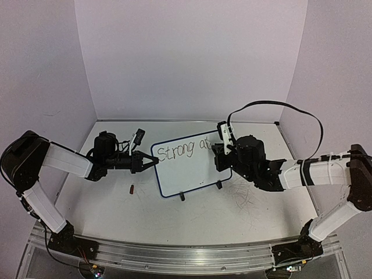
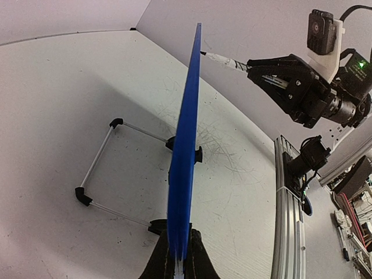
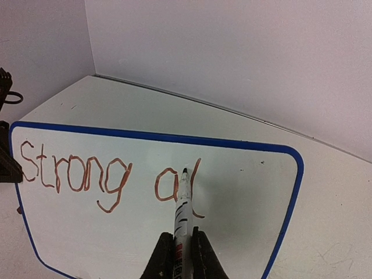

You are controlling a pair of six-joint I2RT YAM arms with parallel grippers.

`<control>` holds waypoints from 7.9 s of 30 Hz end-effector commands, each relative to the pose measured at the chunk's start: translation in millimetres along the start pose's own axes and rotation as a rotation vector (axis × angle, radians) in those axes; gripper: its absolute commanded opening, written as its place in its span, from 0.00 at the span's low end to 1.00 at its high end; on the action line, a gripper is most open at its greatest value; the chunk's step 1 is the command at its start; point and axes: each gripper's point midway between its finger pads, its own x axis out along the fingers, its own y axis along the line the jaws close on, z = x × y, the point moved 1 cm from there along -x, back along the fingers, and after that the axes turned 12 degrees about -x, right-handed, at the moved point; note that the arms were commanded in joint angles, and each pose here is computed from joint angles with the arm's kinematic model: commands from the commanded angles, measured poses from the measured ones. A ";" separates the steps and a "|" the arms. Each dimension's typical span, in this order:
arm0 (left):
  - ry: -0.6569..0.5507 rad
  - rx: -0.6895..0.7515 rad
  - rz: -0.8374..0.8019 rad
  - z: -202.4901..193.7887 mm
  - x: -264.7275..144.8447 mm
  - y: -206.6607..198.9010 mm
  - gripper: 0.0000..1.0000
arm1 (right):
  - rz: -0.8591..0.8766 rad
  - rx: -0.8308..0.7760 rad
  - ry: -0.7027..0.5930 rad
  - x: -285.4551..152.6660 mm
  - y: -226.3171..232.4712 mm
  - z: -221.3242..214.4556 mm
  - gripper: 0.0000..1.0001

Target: Write a sentence on the whiteboard

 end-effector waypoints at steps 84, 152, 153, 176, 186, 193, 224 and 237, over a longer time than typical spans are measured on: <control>-0.002 -0.017 0.117 -2.5 0.7 15.6 0.00 | 0.433 -0.279 -0.106 -24.6 173.0 23.9 0.00; -0.002 -0.004 0.112 -0.8 0.1 13.1 0.00 | 0.252 -0.305 0.012 11.5 159.9 -14.2 0.00; -0.001 -0.004 0.112 -0.8 0.3 13.2 0.00 | 0.252 -0.306 0.016 11.5 160.0 -15.3 0.00; 0.001 -0.002 0.114 -1.2 -0.4 12.6 0.00 | 0.297 -0.291 0.097 7.7 164.4 -43.2 0.00; 0.002 -0.003 0.117 -1.9 -0.8 13.2 0.00 | 0.341 -0.274 0.133 1.0 168.5 -59.2 0.00; 0.001 -0.003 0.118 -1.6 -1.0 13.0 0.00 | 0.320 -0.268 0.130 4.2 167.0 -56.9 0.00; 0.008 -0.003 0.130 -6.1 -2.2 15.5 0.00 | 0.241 -0.205 0.024 18.4 150.3 -16.9 0.00; 0.008 -0.003 0.128 -4.9 -1.9 15.2 0.00 | 0.197 -0.190 0.003 21.8 138.2 -5.6 0.00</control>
